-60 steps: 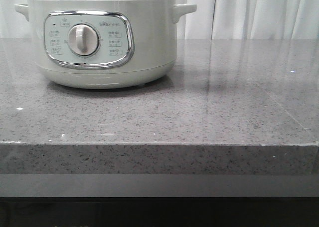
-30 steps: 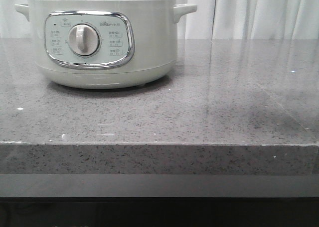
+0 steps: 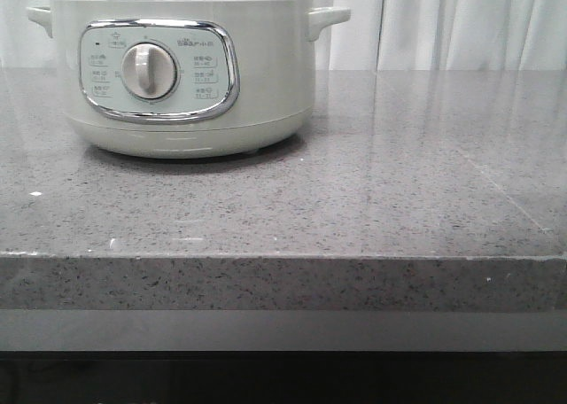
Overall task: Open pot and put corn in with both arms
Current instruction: 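Lower the glass lid back onto the pot with the left gripper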
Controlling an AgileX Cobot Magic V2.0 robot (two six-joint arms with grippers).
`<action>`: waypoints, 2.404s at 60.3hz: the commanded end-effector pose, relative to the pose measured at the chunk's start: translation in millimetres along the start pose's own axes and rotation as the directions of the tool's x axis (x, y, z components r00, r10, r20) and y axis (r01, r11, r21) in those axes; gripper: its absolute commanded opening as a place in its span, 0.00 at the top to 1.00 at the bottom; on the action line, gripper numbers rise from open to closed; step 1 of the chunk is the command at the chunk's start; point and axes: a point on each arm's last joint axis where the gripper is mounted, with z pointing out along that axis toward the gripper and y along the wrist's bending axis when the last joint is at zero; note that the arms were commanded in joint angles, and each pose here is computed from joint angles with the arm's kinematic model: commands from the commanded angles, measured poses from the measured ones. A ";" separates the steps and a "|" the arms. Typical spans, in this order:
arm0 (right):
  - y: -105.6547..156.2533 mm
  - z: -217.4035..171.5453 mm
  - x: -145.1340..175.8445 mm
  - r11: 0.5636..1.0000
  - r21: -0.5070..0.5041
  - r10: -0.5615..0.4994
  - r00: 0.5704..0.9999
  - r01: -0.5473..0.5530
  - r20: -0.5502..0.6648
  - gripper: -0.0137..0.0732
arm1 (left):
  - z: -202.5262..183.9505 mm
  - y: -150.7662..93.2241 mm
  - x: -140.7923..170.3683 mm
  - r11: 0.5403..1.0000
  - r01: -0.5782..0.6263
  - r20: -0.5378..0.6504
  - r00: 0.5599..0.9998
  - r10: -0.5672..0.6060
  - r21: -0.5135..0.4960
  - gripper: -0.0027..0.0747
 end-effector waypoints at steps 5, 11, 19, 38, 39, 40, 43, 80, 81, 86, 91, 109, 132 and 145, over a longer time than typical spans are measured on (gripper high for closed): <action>-0.5 -6.1 -16.1 1.000 0.012 -0.018 0.993 0.017 0.117 0.10 | -9.1 -0.3 -23.0 1.000 0.014 0.185 0.983 -0.013 -0.003 0.68; -0.6 -4.1 -15.7 1.000 0.012 -0.018 0.994 0.016 0.110 0.10 | -9.1 -0.3 -23.0 1.000 0.014 0.185 0.983 -0.013 -0.003 0.68; -0.7 -3.8 -15.6 1.000 0.012 -0.018 0.994 0.016 0.110 0.10 | -8.5 -0.3 -22.9 1.000 0.014 0.183 0.983 -0.013 -0.003 0.68; -0.7 -3.8 -15.6 1.000 0.012 -0.018 0.994 0.016 0.110 0.10 | 5.8 -0.3 -30.8 0.997 0.070 0.232 0.970 -0.074 0.025 0.68; -0.7 -3.8 -15.6 1.000 0.012 -0.018 0.994 0.016 0.110 0.10 | 7.8 -0.2 -31.2 0.997 0.075 0.233 0.969 -0.080 0.027 0.68; -0.7 -3.8 -15.6 1.000 0.012 -0.018 0.994 0.016 0.110 0.10 | 10.4 -0.1 -32.4 0.996 0.082 0.235 0.968 -0.087 0.030 0.68; -0.7 -3.8 -15.6 1.000 0.012 -0.018 0.994 0.016 0.110 0.10 | 17.8 0.5 -34.7 0.995 0.095 0.234 0.967 -0.100 0.033 0.68; -0.7 -3.8 -15.6 1.000 0.012 -0.018 0.994 0.016 0.110 0.10 | 155.6 -41.1 -79.2 0.987 0.021 0.233 0.971 -0.058 0.159 0.68; -0.7 -3.8 -15.6 1.000 0.012 -0.018 0.994 0.016 0.110 0.10 | 158.7 -42.3 -79.6 0.987 0.021 0.233 0.971 -0.058 0.162 0.68; -0.7 -3.8 -15.6 1.000 0.012 -0.018 0.994 0.016 0.110 0.10 | 176.2 -49.4 -83.2 0.985 0.009 0.242 0.969 -0.051 0.171 0.68; -0.7 -3.8 -15.6 1.000 0.012 -0.018 0.994 0.016 0.110 0.10 | 194.6 -54.7 -83.5 0.986 -0.033 0.249 0.969 -0.009 0.164 0.68; -0.7 -3.8 -15.6 1.000 0.012 -0.018 0.994 0.016 0.110 0.10 | 236.2 -61.1 -78.5 0.986 -0.050 0.231 0.973 0.012 0.158 0.68; -0.7 -3.8 -15.6 1.000 0.012 -0.018 0.994 0.016 0.110 0.10 | 242.2 -61.6 -73.5 0.986 -0.040 0.208 0.978 0.006 0.160 0.68; -0.7 -3.8 -15.6 1.000 0.012 -0.018 0.994 0.016 0.110 0.10 | 241.8 -65.0 -73.0 0.985 -0.039 0.205 0.979 0.003 0.170 0.68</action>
